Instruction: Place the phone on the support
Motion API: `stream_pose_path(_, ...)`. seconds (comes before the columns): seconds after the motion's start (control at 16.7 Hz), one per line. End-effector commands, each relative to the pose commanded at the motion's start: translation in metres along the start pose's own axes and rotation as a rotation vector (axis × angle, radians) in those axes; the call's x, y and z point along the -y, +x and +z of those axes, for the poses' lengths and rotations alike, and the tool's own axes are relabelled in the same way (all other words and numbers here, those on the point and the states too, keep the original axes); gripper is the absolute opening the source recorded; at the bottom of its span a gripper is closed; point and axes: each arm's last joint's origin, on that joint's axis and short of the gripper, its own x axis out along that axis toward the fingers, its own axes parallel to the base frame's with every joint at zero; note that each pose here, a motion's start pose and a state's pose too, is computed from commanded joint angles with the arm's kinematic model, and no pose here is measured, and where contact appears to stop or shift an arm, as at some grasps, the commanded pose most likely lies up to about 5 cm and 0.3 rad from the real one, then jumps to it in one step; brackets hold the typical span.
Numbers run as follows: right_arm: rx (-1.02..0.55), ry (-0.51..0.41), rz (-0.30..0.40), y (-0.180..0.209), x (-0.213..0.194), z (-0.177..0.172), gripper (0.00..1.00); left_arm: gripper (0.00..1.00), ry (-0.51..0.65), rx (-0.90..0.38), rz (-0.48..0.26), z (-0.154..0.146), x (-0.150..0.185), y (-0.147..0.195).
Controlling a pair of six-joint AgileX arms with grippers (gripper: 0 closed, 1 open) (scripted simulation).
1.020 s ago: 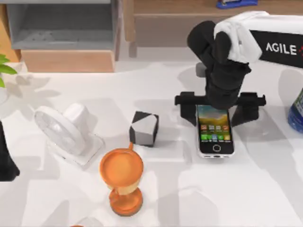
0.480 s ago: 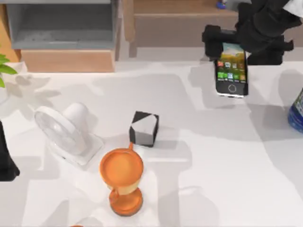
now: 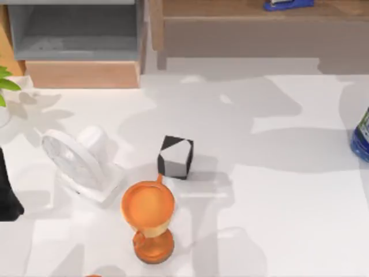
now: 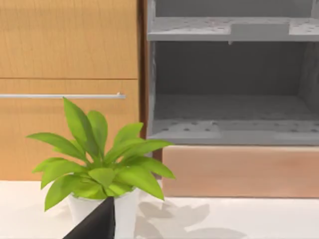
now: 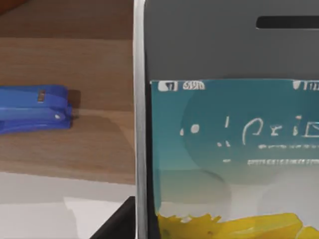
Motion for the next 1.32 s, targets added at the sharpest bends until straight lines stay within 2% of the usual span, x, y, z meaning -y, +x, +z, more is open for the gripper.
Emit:
stream_pose_path(0.24, 0.098, -0.09, -0.076, -0.047, 0.086, -0.027, 0.0, 1.0, 0.0, 0.0, 0.0, 0.0, 0.0, 0.0)
stream_pose_path(0.54, 0.149, -0.151, -0.11, -0.091, 0.156, -0.097, 0.0, 1.0, 0.0, 0.0, 0.0, 0.0, 0.0, 0.0)
stream_pose_path(0.78, 0.197, -0.157, -0.082, -0.112, 0.179, -0.152, 0.0, 1.0, 0.0, 0.0, 0.0, 0.0, 0.0, 0.0)
stream_pose_path(0.96, 0.234, -0.15, -0.054, -0.121, 0.184, -0.18, 0.0, 1.0, 0.0, 0.0, 0.0, 0.0, 0.0, 0.0)
stream_pose_path(1.32, 0.252, -0.146, -0.04, -0.124, 0.185, -0.19, 0.0, 1.0, 0.0, 0.0, 0.0, 0.0, 0.0, 0.0)
